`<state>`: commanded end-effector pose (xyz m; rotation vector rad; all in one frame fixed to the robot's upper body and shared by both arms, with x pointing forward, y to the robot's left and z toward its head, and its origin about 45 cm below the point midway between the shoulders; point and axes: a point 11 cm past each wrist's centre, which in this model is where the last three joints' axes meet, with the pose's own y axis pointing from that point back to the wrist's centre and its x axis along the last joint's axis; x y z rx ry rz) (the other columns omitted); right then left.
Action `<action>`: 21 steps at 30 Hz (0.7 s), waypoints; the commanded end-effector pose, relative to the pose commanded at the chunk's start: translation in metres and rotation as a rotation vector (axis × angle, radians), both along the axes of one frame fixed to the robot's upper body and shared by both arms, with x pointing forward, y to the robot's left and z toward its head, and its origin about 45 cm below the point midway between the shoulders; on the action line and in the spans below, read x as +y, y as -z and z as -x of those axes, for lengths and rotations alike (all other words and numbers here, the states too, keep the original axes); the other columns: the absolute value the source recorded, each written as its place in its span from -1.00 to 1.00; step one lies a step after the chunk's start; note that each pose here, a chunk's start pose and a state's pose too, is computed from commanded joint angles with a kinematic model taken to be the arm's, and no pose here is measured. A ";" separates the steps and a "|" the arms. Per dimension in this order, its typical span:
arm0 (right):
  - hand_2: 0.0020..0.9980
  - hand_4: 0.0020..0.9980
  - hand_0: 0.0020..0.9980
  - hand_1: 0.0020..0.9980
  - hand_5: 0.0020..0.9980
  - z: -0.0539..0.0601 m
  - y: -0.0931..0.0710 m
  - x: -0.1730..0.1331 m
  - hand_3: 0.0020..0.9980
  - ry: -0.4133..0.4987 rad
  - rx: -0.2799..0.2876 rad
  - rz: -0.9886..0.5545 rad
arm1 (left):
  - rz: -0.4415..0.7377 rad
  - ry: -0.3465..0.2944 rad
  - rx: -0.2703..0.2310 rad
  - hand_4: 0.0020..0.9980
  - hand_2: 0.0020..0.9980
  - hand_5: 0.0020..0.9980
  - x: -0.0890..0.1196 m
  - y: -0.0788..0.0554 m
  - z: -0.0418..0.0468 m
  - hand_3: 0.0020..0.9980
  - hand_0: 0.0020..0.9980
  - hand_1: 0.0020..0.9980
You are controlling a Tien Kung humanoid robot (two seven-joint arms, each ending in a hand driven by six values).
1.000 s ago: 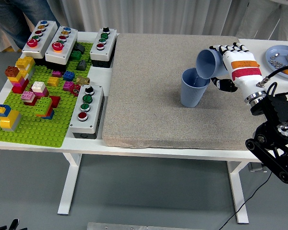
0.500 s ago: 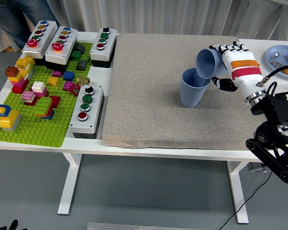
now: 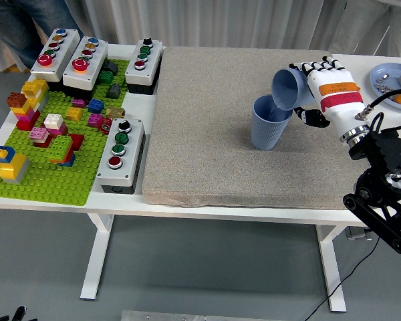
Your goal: Pick cup pour cup place
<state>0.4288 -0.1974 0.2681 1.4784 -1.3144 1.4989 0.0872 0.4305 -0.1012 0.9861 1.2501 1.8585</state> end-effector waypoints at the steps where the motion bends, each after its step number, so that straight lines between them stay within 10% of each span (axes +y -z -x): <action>1: 0.21 0.47 0.87 0.47 -0.59 0.000 0.000 0.000 0.33 -0.001 0.001 0.002 | 0.000 0.000 0.000 -0.05 0.46 0.96 0.000 0.000 0.0001 0.32 0.43 0.30; 21: 0.21 0.45 0.87 0.47 -0.57 -0.002 -0.005 -0.003 0.32 0.000 -0.012 0.026 | 0.000 -0.001 -0.002 -0.05 0.46 0.97 0.000 0.000 -0.0010 0.32 0.43 0.30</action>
